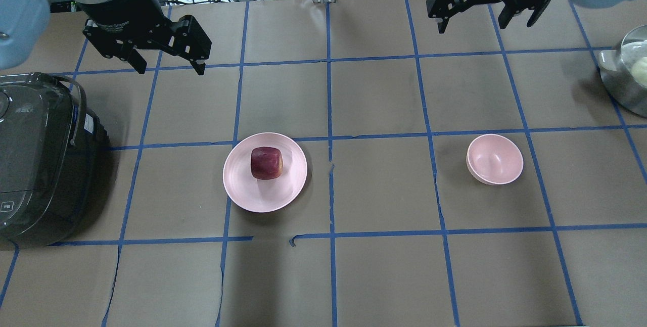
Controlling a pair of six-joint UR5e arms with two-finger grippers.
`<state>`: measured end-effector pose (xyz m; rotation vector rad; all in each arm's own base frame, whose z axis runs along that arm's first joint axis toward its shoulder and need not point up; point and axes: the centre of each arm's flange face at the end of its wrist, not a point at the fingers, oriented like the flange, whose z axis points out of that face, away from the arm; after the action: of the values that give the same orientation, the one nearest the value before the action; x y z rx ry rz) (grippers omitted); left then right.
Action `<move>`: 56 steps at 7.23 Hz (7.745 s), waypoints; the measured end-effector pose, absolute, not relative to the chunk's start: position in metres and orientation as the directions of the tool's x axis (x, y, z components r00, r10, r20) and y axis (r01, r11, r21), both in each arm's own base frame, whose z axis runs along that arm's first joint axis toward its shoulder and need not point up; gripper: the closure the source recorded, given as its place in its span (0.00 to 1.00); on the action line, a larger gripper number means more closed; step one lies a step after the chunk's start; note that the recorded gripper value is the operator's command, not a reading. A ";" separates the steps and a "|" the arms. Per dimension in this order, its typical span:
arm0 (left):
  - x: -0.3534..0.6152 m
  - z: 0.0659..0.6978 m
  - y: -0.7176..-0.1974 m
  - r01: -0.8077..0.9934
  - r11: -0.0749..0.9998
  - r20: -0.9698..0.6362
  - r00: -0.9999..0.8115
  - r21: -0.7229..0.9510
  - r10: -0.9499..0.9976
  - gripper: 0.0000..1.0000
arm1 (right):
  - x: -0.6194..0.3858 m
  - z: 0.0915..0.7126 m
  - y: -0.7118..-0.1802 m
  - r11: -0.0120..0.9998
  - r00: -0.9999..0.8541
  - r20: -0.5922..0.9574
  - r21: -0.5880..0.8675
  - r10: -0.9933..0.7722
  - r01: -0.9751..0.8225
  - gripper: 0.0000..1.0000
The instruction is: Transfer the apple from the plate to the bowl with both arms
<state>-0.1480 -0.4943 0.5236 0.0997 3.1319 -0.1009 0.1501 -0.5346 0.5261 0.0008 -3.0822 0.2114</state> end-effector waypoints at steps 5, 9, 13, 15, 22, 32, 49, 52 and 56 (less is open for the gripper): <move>-0.153 0.522 -0.490 0.072 0.996 0.000 -0.997 -0.059 0.072 0.00 | 0.151 0.523 -0.533 0.993 -0.999 0.046 -0.121 0.008 0.002 0.00; -0.148 0.516 -0.500 0.059 0.997 0.014 -0.998 -0.052 0.060 0.00 | 0.151 0.523 -0.533 0.993 -0.999 0.044 -0.121 0.008 0.002 0.00; -0.155 0.503 -0.498 0.069 0.997 0.016 -0.997 -0.030 0.070 0.00 | 0.151 0.524 -0.533 0.993 -0.999 0.044 -0.122 0.007 0.002 0.00; -0.160 0.491 -0.498 0.075 0.996 0.016 -0.997 -0.040 0.075 0.00 | 0.151 0.524 -0.533 0.993 -0.999 0.045 -0.121 0.008 0.003 0.00; -0.160 0.496 -0.500 0.081 0.992 0.006 -0.997 -0.092 0.082 0.00 | 0.151 0.524 -0.532 0.993 -0.999 0.046 -0.121 0.008 0.003 0.00; -0.200 0.336 -0.488 0.107 0.994 0.066 -0.992 0.000 0.107 0.04 | 0.106 0.484 -0.542 0.999 -0.998 0.052 -0.044 0.020 0.018 0.00; -0.229 0.211 -0.485 0.101 0.995 0.062 -0.993 -0.015 0.102 0.55 | -0.022 0.232 -0.505 0.998 -0.998 -0.052 0.044 0.043 0.040 1.00; -0.230 0.236 -0.485 0.103 0.993 0.062 -0.992 -0.061 0.107 0.63 | 0.106 0.236 -0.509 0.997 -0.994 -0.095 0.057 0.050 0.045 1.00; -0.241 0.256 -0.481 0.055 0.996 0.082 -0.995 -0.065 0.060 0.66 | 0.175 0.211 -0.481 0.993 -0.995 -0.095 0.113 -0.034 -0.045 0.00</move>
<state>-0.2414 -0.4810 0.2557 0.0927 3.2228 -0.1011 0.1751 -0.4812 0.2114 0.0641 -3.2287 -0.1857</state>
